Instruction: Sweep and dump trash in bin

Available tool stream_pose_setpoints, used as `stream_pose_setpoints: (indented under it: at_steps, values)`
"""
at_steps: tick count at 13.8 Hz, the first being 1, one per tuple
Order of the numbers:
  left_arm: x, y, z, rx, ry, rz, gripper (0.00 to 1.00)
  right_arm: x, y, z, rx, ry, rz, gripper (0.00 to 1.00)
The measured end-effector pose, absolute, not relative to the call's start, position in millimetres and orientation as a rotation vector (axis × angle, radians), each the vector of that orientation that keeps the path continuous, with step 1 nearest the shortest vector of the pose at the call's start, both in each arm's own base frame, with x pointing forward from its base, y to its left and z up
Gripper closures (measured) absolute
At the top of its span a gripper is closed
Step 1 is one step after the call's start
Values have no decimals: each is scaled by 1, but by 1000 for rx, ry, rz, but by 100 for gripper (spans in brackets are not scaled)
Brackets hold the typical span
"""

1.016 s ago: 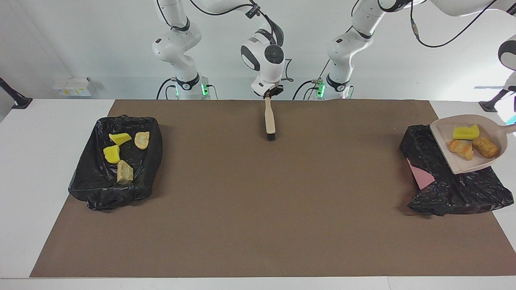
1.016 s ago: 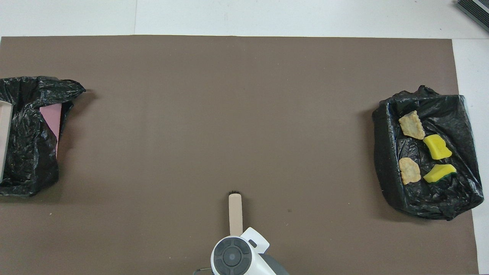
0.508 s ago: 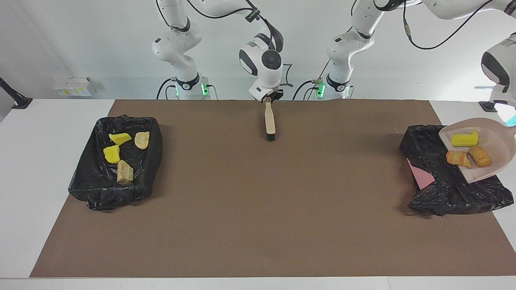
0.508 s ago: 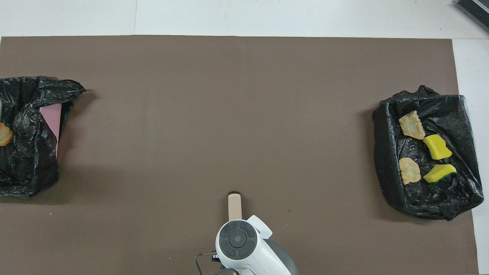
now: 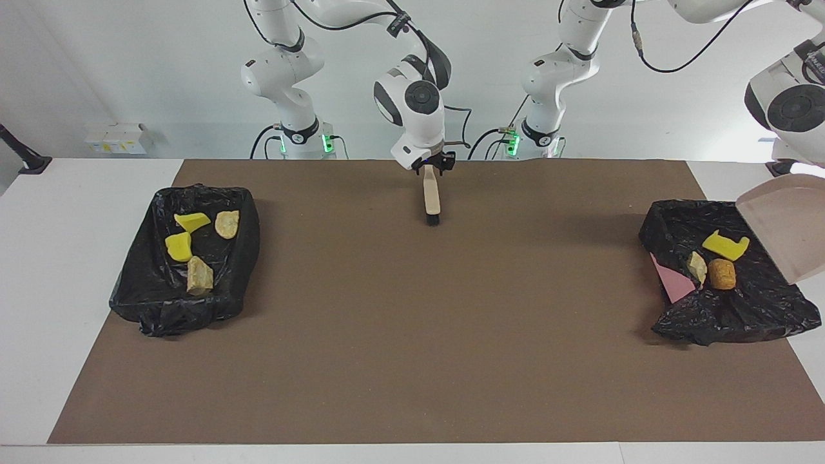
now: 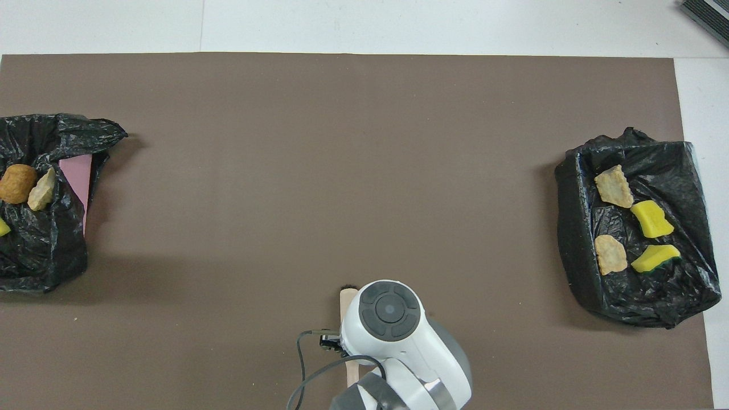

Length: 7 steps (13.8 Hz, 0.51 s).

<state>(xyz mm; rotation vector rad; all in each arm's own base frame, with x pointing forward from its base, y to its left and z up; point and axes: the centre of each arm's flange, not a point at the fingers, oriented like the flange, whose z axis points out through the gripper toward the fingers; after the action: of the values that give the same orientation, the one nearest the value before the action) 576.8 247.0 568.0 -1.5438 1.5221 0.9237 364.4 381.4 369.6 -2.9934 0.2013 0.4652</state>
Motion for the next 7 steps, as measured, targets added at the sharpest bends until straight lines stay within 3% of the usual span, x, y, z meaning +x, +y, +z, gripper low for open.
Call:
stream_pose_setpoints:
  at_steps: [1, 4, 7]
  values:
    - [575, 245, 575, -1538, 1512, 919, 69, 374, 369, 382, -2983, 235, 453, 28]
    - [570, 230, 595, -1560, 1494, 870, 69, 410, 315, 424, -2973, 264, 330, 0]
    - [569, 189, 597, -1708, 1457, 797, 69, 445, 266, 471, -3017, 231, 233, 0]
